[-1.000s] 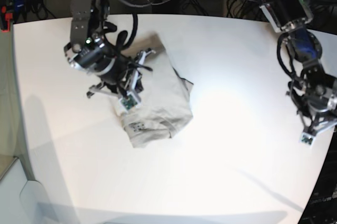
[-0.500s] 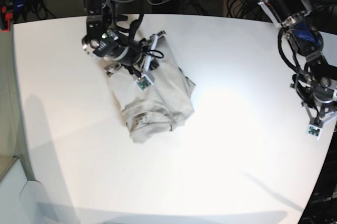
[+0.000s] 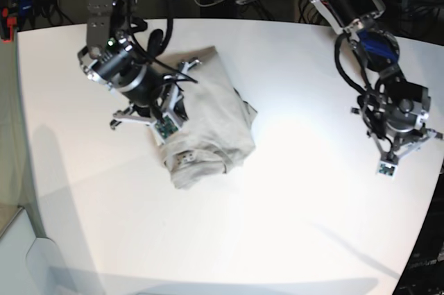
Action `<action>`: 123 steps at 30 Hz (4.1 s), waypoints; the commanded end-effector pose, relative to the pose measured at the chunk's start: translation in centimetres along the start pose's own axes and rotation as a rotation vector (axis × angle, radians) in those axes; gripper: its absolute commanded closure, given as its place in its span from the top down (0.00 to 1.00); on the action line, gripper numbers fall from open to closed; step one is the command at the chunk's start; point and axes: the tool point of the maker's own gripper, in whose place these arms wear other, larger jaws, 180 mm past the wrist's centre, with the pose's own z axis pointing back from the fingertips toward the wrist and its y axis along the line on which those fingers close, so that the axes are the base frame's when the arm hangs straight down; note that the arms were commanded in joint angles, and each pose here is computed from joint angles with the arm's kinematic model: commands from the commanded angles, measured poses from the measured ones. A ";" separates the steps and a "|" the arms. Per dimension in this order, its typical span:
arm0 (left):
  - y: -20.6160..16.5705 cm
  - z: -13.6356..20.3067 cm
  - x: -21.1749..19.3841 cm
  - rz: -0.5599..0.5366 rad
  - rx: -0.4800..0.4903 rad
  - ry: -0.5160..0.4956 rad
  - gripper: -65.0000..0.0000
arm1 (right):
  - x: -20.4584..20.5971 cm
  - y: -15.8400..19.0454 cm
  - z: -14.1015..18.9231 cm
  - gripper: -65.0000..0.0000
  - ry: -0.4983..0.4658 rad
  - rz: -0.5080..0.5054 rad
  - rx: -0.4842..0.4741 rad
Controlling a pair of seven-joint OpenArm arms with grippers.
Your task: Layout the t-shirt on the table in an organized manner, then fold the t-shirt properly
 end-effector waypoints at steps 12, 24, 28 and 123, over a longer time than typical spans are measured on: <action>-1.1 0.2 0.5 0.022 -0.023 -0.025 0.35 | -3.8 -2.8 -1.2 0.03 0.080 -0.071 -0.030; -1.6 0.1 -0.1 0.014 -0.032 -0.014 0.35 | -6.0 -1.9 -2.4 0.03 0.138 -0.106 0.011; -1.6 0.1 -0.1 0.018 -0.033 -0.013 0.35 | -2.1 -3.7 0.3 0.03 0.037 -0.039 -0.078; -26.8 0.1 9.9 -0.209 -0.817 -0.277 0.15 | -8.9 -2.7 -2.2 0.03 0.219 -0.004 0.035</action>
